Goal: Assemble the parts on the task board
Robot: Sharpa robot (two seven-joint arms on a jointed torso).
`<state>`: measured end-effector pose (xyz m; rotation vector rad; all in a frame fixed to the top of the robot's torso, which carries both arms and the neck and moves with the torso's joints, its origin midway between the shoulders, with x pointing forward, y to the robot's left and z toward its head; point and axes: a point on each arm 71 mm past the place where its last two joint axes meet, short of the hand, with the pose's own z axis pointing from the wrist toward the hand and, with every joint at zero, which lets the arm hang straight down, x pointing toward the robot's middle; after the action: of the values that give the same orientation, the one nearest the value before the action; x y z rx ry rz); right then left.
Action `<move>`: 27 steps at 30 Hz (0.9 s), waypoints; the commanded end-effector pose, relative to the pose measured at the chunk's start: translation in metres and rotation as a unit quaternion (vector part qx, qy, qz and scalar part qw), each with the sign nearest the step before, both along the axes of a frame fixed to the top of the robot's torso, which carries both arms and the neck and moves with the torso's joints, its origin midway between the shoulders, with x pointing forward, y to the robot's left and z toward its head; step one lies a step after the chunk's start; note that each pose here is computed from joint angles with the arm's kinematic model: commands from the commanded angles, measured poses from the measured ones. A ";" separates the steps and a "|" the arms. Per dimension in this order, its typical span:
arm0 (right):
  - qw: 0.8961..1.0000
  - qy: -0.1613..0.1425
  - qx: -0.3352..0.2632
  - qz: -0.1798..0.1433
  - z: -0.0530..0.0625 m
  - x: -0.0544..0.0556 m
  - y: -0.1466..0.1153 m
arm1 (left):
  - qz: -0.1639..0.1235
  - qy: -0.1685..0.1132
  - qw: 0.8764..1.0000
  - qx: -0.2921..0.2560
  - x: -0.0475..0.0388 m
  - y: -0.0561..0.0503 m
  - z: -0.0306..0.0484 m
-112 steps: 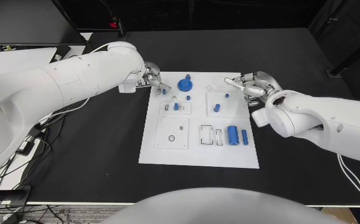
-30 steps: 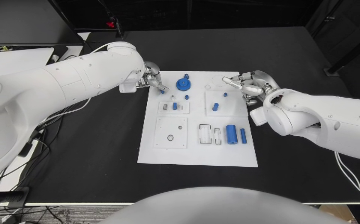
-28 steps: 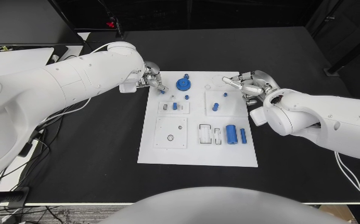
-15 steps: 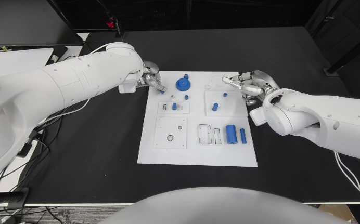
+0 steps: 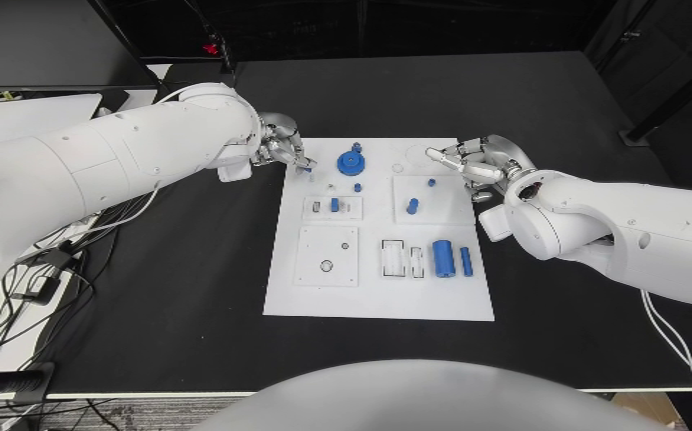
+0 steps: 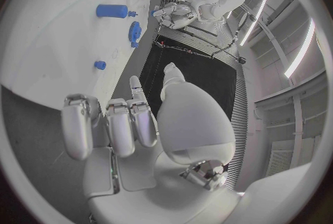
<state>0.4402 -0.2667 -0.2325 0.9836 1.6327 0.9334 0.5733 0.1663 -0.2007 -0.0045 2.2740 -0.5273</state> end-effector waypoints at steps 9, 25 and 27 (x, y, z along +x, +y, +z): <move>1.000 -0.003 0.001 0.000 0.001 0.000 0.000 | 0.021 0.029 0.998 -0.046 -0.0220 0.010 0.0072; 1.000 -0.005 0.001 0.000 0.001 0.000 -0.001 | 0.024 0.054 0.998 -0.025 -0.0482 -0.001 -0.0018; 1.000 -0.005 0.001 0.000 0.001 0.000 0.000 | 0.021 0.052 0.998 -0.021 -0.0497 -0.003 -0.0028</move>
<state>0.4399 -0.2678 -0.2324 0.9838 1.6308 0.9319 0.5240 0.1631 -0.2032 -0.0851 2.3575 -0.6011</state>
